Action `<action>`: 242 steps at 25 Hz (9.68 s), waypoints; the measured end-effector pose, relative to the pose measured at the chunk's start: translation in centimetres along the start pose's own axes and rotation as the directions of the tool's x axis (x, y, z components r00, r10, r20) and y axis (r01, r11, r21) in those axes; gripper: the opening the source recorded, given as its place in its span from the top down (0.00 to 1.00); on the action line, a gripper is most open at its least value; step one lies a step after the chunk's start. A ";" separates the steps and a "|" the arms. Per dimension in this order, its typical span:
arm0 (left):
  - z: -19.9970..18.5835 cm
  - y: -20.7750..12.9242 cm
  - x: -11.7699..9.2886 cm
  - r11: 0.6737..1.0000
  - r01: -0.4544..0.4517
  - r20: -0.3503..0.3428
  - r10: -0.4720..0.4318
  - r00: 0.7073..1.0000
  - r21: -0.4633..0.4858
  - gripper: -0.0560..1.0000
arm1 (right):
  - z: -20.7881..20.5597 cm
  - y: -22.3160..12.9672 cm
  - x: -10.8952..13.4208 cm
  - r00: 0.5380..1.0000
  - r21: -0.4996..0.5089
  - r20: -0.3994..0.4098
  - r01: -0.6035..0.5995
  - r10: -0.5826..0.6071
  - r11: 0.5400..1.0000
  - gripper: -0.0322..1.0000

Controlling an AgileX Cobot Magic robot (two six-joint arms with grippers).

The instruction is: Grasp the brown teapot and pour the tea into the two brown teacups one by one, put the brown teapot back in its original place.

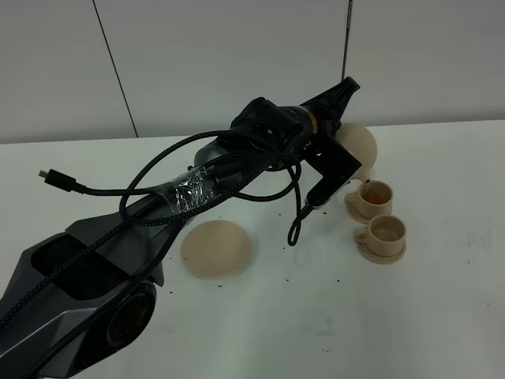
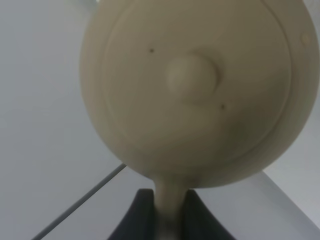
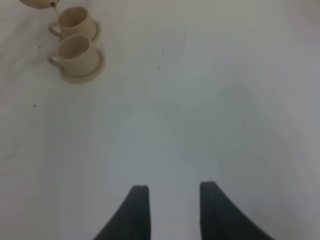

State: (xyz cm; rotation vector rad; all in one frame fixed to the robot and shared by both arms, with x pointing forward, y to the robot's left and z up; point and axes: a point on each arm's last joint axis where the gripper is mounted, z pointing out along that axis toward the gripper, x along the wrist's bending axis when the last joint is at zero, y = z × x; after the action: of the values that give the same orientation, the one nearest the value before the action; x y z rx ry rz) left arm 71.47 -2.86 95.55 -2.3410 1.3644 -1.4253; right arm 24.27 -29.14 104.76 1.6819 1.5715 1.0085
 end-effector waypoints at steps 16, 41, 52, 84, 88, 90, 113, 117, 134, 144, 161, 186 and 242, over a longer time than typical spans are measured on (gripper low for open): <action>0.4 0.3 -0.1 1.000 -0.021 -0.015 0.021 1.000 0.000 0.79 | 0.0 0.0 0.0 1.000 0.000 0.000 0.000 0.000 1.000 0.74; 0.3 0.5 0.2 1.000 -0.028 -0.038 0.028 0.999 0.001 0.79 | 0.0 0.0 0.0 1.000 0.000 0.000 0.000 0.000 1.000 0.74; 0.3 0.7 0.3 1.000 -0.029 -0.039 0.029 0.999 -0.002 0.79 | 0.0 0.0 0.0 1.000 0.000 0.000 0.000 0.000 1.000 0.74; 0.3 0.7 0.3 1.000 -0.026 -0.039 0.026 0.999 -0.003 0.79 | 0.0 0.0 0.0 1.000 0.000 0.000 0.000 0.000 1.000 0.74; 0.3 0.7 0.3 1.000 -0.026 -0.039 0.026 0.999 -0.003 0.79 | 0.0 0.0 0.0 1.000 0.000 0.000 0.000 0.000 1.000 0.74; 0.3 0.7 0.3 1.000 -0.026 -0.039 0.026 0.999 -0.003 0.79 | 0.0 0.0 0.0 1.000 0.000 0.000 0.000 0.000 1.000 0.74; 0.3 0.7 0.3 0.999 -0.033 -0.045 0.033 0.998 0.000 0.79 | 0.0 0.0 0.0 1.000 0.000 0.000 0.000 0.000 1.000 0.74; 0.3 0.7 0.3 0.999 -0.038 -0.046 0.038 0.998 0.000 0.79 | 0.0 0.0 0.0 1.000 0.000 0.000 0.000 0.000 1.000 0.74; 0.3 0.6 0.5 0.997 -0.082 -0.066 0.082 0.994 0.007 0.79 | 0.0 0.0 0.0 1.000 0.000 0.000 0.000 0.000 1.000 0.74; 0.3 0.6 0.5 0.995 -0.096 -0.067 0.096 0.993 0.009 0.79 | 0.0 0.0 0.0 1.000 0.000 0.000 0.000 0.000 1.000 0.74; 0.3 0.6 0.5 0.996 -0.093 -0.068 0.093 0.993 0.008 0.79 | 0.0 0.0 0.0 1.000 0.000 0.000 0.000 0.000 1.000 0.74; 0.3 0.6 0.5 0.995 -0.097 -0.068 0.097 0.993 0.008 0.79 | 0.0 0.0 0.0 1.000 0.000 0.000 0.000 0.000 1.000 0.74; -2.0 -3.2 -1.9 0.816 0.563 0.201 -0.578 0.791 0.131 0.79 | 0.0 0.0 0.0 1.000 0.000 0.000 0.000 0.000 1.000 0.74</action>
State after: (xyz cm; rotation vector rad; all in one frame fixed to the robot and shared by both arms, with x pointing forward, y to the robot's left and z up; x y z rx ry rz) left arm 71.69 1.16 96.94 -2.9074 0.5466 -1.2047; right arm 24.27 -29.14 104.76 1.6819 1.5715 1.0085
